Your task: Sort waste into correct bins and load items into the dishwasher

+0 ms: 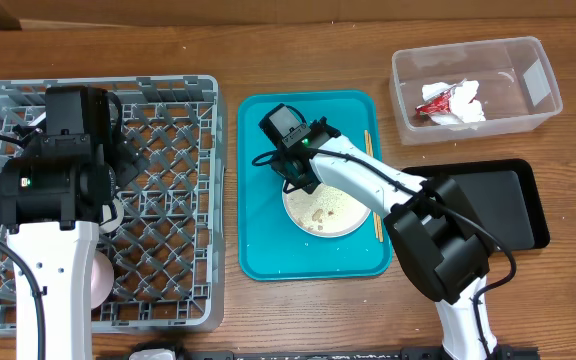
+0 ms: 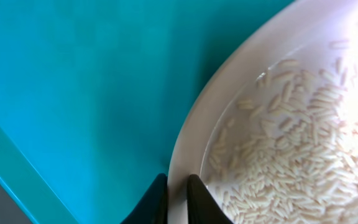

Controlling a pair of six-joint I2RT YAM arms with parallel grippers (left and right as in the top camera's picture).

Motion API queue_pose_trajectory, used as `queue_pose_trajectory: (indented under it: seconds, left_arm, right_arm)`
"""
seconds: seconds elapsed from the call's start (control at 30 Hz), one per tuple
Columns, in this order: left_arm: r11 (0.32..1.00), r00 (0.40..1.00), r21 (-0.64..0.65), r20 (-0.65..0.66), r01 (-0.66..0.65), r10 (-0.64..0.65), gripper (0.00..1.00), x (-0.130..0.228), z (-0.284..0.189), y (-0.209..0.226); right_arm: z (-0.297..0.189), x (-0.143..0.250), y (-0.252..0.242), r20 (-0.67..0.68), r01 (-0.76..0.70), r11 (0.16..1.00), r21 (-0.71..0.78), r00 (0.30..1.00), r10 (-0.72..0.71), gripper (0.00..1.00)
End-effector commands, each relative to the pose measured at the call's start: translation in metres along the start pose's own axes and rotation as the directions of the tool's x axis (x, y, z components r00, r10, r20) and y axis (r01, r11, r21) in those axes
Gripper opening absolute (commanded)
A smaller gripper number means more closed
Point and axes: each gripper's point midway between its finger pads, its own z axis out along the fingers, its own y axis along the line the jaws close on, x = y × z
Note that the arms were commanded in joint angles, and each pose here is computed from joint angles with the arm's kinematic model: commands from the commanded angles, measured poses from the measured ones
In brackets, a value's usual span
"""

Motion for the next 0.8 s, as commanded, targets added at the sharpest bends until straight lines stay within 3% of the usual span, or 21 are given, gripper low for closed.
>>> queue_pose_trajectory:
  seconds: [0.0,0.53,0.77]
  left_arm:
    - [1.000,1.000,0.001,-0.006,0.014,-0.014,1.00,0.002,0.002,-0.001]
    - [1.000,1.000,0.001,-0.006,0.014,-0.014,1.00,0.002,0.002,-0.001]
    - [1.000,1.000,0.001,-0.006,0.014,-0.014,1.00,0.002,0.002,-0.001]
  right_arm:
    - [0.003,0.006,-0.002,-0.004,0.008,1.000,0.013,1.000,-0.008,0.09]
    - [-0.002,0.064,0.003,-0.031,0.187,0.982,0.024,0.982,-0.186,0.09]
    - [-0.006,0.067,-0.015,0.034,0.301,0.945,0.127,0.951,-0.307,0.04]
